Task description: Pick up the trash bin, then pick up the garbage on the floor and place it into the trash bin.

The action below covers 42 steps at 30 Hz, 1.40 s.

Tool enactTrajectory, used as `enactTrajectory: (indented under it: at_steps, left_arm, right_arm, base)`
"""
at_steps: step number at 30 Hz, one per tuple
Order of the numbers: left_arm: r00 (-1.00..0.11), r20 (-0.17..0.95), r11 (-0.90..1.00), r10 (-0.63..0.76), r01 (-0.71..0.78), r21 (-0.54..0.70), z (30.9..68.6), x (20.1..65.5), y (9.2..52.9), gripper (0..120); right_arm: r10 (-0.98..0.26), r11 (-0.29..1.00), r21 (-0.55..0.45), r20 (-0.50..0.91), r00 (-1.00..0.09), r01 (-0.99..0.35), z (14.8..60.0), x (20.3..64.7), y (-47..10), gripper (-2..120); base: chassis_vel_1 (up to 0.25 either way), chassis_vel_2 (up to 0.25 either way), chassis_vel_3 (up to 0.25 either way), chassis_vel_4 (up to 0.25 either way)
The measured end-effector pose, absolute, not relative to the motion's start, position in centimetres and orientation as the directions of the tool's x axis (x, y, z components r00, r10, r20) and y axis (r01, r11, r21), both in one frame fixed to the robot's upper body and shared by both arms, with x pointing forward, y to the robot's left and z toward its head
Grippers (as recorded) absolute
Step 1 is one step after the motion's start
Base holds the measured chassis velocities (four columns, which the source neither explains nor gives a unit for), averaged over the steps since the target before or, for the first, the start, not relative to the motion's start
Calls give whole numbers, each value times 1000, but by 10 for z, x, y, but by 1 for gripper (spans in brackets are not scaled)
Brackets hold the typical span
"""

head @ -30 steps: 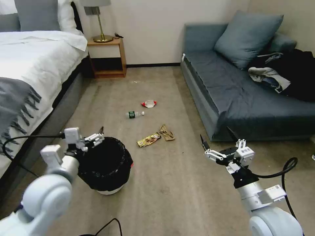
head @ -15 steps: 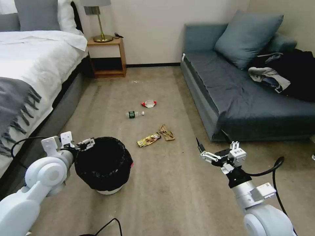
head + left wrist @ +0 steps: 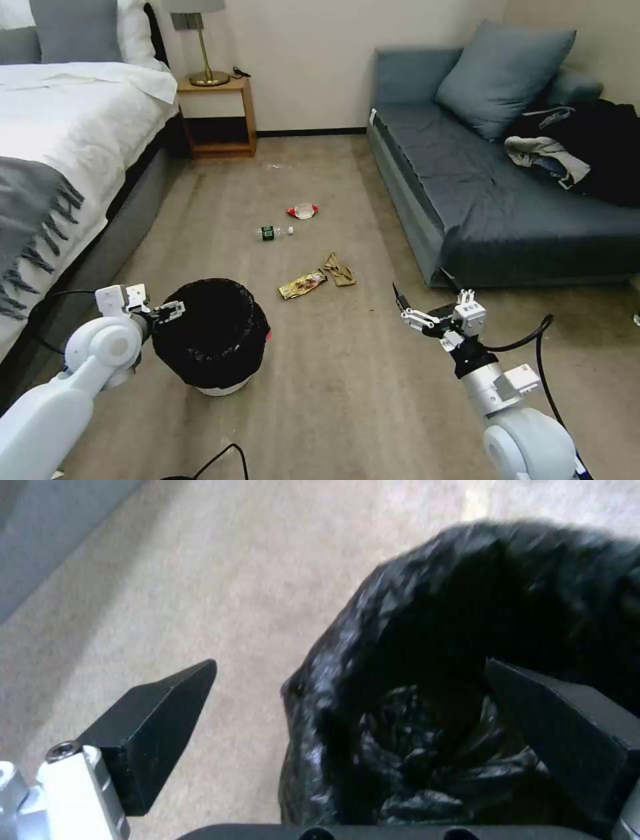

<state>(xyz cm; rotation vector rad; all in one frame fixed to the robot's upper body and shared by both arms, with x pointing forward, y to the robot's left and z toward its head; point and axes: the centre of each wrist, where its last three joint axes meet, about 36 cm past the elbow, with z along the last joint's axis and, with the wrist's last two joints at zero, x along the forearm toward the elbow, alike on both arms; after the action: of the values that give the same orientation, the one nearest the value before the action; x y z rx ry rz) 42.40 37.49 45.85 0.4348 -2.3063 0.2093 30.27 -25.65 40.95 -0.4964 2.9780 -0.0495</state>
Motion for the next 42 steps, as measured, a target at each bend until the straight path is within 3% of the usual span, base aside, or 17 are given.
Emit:
enactTrajectory:
  at_steps: [30,38,42]
  left_arm:
    - [-566,809,911,-158,-399,-101,427,444,386,98]
    - [-573,803,905,-163,-412,-110,421,443,385,71]
    - [-582,794,904,-174,-414,-105,420,442,383,51]
  right_arm:
    - [-319,948,-48,-99,-943,-316,402,296,-257,100]
    - [-316,948,-52,-89,-944,-313,401,289,-258,100]
    - [-316,949,-55,-91,-944,-312,402,287,-259,100]
  base:
    - [0,0,0,0]
    - [0,0,0,0]
    - [0,0,0,0]
